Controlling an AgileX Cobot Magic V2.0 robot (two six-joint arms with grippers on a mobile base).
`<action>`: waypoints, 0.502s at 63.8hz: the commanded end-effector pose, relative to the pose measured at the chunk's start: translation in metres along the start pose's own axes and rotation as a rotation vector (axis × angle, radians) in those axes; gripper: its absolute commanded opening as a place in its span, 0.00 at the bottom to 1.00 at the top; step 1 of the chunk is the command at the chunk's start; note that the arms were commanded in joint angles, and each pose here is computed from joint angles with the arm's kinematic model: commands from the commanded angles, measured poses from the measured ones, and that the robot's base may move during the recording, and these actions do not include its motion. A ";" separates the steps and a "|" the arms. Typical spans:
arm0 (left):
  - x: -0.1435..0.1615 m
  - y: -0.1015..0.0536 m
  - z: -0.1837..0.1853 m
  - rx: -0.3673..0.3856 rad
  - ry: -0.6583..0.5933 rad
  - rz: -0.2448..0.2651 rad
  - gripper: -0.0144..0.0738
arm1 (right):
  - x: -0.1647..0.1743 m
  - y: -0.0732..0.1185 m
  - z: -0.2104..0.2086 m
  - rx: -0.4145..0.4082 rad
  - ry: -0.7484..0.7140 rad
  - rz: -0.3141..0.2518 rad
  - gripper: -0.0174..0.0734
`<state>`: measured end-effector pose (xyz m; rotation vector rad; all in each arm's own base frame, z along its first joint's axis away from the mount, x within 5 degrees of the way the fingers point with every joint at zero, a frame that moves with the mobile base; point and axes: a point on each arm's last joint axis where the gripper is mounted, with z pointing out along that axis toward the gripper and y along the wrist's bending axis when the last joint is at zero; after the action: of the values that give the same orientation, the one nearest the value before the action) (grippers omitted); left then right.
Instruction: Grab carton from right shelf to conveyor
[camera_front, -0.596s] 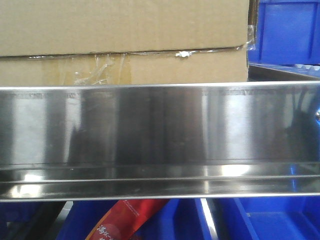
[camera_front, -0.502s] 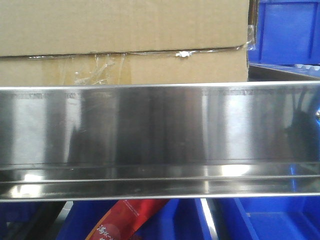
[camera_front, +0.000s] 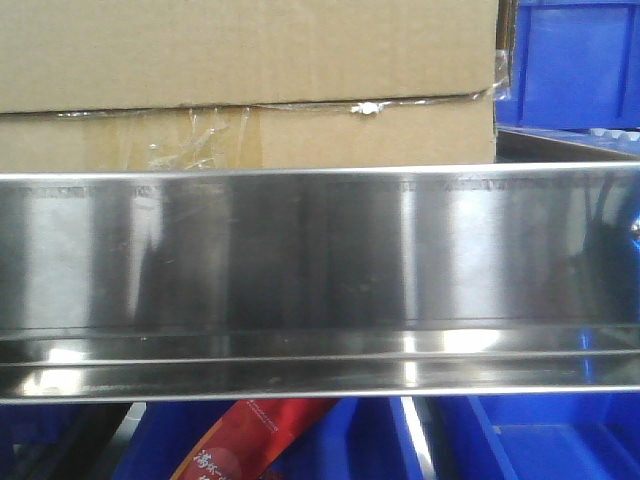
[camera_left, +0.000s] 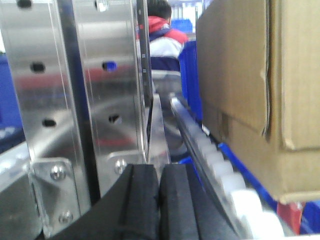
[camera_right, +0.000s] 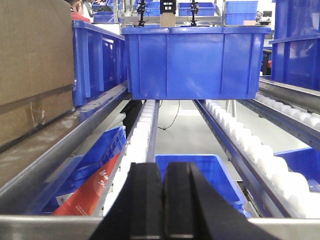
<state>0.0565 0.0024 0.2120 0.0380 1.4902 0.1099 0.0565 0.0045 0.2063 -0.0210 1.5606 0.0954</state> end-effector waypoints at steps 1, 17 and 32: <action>-0.004 0.000 0.000 0.004 -0.040 -0.006 0.16 | -0.004 0.000 0.000 -0.002 -0.046 0.003 0.11; -0.008 0.001 -0.001 0.000 -0.079 -0.114 0.16 | -0.009 0.000 -0.001 0.003 -0.102 0.007 0.11; -0.039 0.003 -0.005 0.003 -0.117 -0.149 0.16 | -0.047 0.004 -0.010 -0.031 -0.096 0.069 0.12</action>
<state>0.0543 0.0026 0.2266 -0.0646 1.4088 -0.0003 0.0523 0.0049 0.2306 0.0160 1.4983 0.1490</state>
